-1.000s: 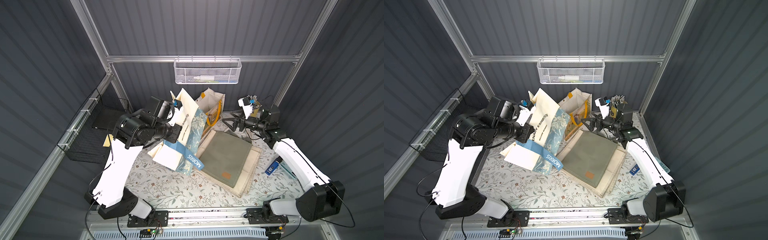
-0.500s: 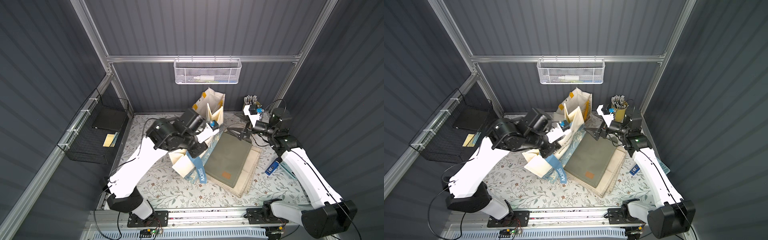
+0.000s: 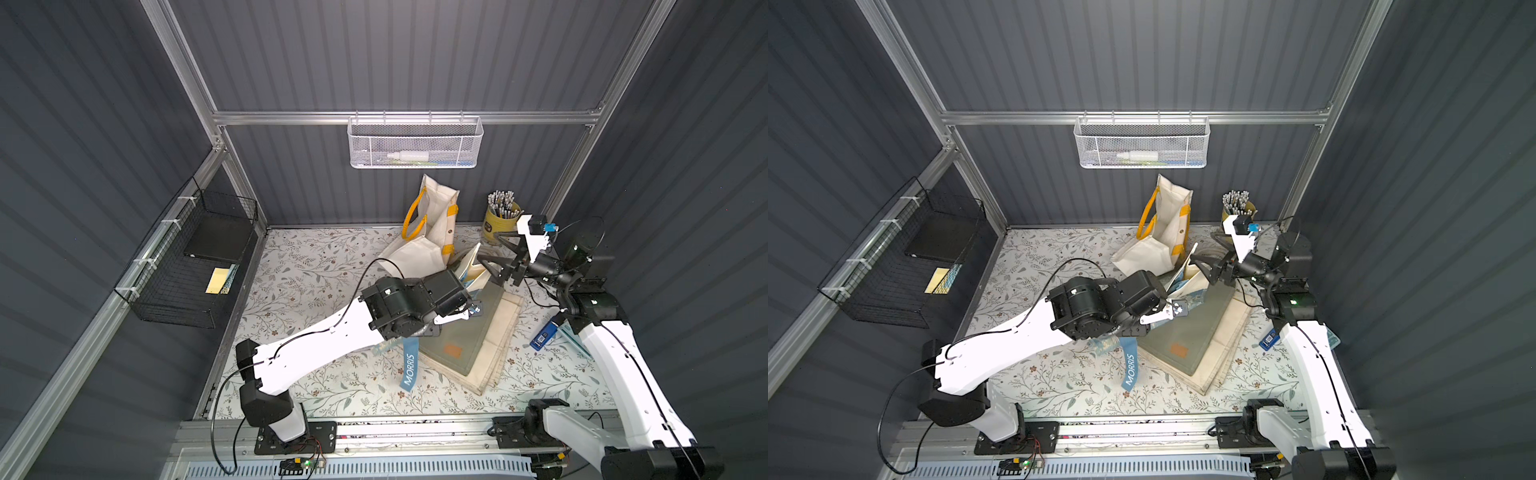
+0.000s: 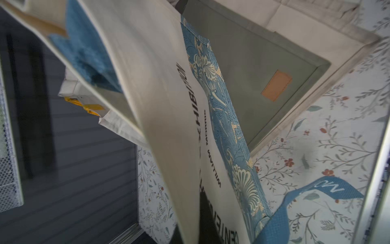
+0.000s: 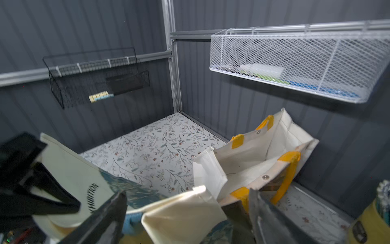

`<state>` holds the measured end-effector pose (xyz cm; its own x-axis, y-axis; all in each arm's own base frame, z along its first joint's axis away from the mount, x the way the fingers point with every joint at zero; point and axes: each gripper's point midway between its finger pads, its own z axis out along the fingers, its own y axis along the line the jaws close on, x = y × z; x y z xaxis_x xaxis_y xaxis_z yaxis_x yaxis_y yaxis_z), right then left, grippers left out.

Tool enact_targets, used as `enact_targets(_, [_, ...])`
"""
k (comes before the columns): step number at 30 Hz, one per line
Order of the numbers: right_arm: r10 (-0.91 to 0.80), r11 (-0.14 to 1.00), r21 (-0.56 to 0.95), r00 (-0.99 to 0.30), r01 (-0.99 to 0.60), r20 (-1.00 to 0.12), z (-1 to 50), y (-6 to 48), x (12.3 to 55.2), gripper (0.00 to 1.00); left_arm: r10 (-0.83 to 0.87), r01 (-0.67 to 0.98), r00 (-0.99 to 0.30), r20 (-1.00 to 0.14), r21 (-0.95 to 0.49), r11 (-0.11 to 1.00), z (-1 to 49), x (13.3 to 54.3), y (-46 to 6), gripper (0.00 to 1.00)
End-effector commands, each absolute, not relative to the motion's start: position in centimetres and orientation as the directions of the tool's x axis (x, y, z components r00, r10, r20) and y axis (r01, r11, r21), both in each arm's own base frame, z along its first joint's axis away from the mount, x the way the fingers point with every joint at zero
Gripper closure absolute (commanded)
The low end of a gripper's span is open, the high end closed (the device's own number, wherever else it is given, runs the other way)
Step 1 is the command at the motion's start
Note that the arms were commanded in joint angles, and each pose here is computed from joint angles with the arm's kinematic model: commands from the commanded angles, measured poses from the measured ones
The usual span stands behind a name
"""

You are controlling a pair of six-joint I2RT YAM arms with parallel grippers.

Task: Put away the canvas bag
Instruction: Pick up the canvas bag from the center of the board.

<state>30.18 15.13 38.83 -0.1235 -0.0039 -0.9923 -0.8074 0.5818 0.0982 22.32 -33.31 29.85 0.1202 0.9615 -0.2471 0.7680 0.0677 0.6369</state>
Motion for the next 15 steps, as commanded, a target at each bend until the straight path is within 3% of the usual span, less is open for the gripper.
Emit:
enact_targets(1, [0.089, 0.583, 0.272, -0.273, -0.766, -0.958, 39.9, 14.9, 29.8, 0.11, 0.948, 0.568, 0.188, -0.259, 0.816, 0.110, 34.7, 25.0, -33.5, 1.00])
enact_targets(4, [0.003, 0.607, 0.130, -0.162, -0.784, -0.987, 40.5, 14.5, 27.2, 0.08, 0.944, 0.530, 0.231, -0.234, 0.844, 0.080, 34.9, 24.9, -33.1, 1.00])
enact_targets(9, [-0.190, 0.633, -0.225, 0.133, -0.741, -0.973, 38.7, 13.5, 23.3, 0.02, 0.895, 0.531, 0.378, -0.236, 0.848, -0.001, 35.1, 22.5, -31.7, 1.00])
enact_targets(15, [-0.384, 0.591, -0.287, 0.050, -0.754, -0.922, 33.8, 12.7, 23.7, 0.02, 0.854, 0.565, 0.465, -0.233, 0.821, -0.084, 35.0, 20.6, -31.4, 1.00])
